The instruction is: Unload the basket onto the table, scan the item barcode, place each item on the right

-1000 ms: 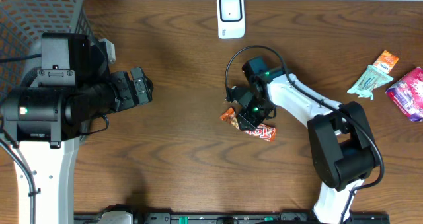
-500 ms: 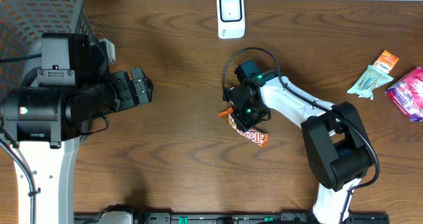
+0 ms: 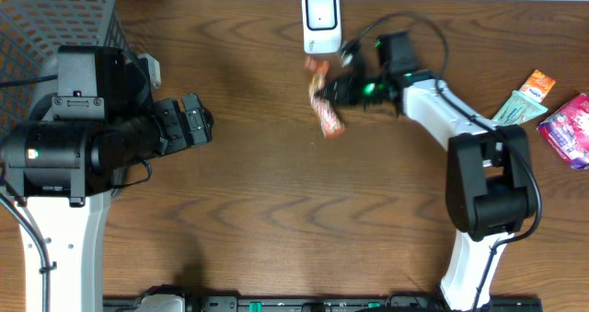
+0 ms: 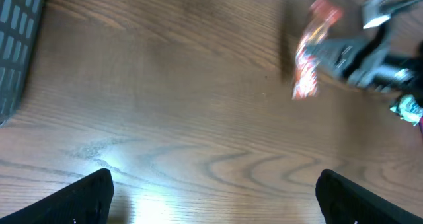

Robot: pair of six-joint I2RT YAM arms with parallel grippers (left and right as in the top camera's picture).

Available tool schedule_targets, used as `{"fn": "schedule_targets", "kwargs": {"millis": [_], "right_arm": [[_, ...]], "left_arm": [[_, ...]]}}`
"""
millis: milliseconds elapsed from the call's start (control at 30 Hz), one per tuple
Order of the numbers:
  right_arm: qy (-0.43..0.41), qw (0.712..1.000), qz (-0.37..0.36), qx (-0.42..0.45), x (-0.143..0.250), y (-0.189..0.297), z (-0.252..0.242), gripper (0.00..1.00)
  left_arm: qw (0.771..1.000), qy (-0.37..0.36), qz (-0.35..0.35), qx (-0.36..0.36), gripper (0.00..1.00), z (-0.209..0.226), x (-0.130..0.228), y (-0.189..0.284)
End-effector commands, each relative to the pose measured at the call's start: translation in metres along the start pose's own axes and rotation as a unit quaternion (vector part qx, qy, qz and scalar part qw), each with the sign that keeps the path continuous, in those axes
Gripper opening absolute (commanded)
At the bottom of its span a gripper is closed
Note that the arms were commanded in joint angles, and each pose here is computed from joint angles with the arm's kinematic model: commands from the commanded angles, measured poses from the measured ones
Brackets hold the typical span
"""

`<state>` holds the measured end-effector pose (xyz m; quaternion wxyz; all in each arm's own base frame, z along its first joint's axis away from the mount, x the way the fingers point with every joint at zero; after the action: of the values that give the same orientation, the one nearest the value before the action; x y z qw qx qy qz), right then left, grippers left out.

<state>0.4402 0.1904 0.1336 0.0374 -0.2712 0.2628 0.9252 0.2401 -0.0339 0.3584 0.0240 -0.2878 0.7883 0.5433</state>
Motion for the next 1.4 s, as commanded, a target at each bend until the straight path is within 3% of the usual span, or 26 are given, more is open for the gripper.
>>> {"fn": "schedule_targets", "kwargs": {"millis": [0, 167, 333, 533, 833, 1000, 1167, 1367], "right_arm": [[-0.104, 0.992, -0.058, -0.037, -0.033, 0.009, 0.011, 0.01], [-0.128, 0.969, -0.207, 0.042, -0.078, 0.014, 0.004, 0.01], [-0.136, 0.936, -0.305, 0.108, -0.097, 0.015, -0.003, 0.01], [-0.141, 0.904, -0.390, 0.103, -0.121, 0.019, -0.016, 0.01], [-0.118, 0.914, -0.378, 0.093, -0.153, -0.006, -0.038, 0.01], [-0.079, 0.922, -0.366, 0.100, -0.166, 0.009, -0.031, 0.01], [-0.086, 0.922, -0.354, 0.134, -0.173, 0.059, -0.040, 0.01], [-0.116, 0.903, -0.319, 0.262, -0.152, 0.167, -0.080, 0.01]], "left_arm": [[1.000, -0.008, -0.005, 0.006, 0.98, -0.003, -0.001, 0.004], [1.000, -0.008, -0.005, 0.006, 0.98, -0.003, -0.001, 0.004], [1.000, -0.008, -0.005, 0.006, 0.98, -0.003, -0.001, 0.004], [1.000, -0.008, -0.005, 0.006, 0.98, -0.003, -0.001, 0.004], [1.000, -0.008, -0.005, 0.006, 0.98, -0.003, -0.001, 0.004], [1.000, -0.008, -0.005, 0.006, 0.98, -0.003, -0.001, 0.004], [1.000, -0.008, -0.005, 0.006, 0.98, -0.003, -0.001, 0.004], [1.000, -0.008, -0.005, 0.006, 0.98, -0.003, -0.001, 0.004]]}}
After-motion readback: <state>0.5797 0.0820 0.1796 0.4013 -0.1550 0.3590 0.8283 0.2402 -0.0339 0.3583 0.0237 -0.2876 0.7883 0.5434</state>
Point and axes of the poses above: each gripper's point midway between its finger pads, its own y axis back along the fingers, its own z axis along the line the jaws close on, x = y × z, the point moved 6 cm from there along y, back along the fingers, and after that the axes turned 9 degrees about y, right-handed, at the moved point
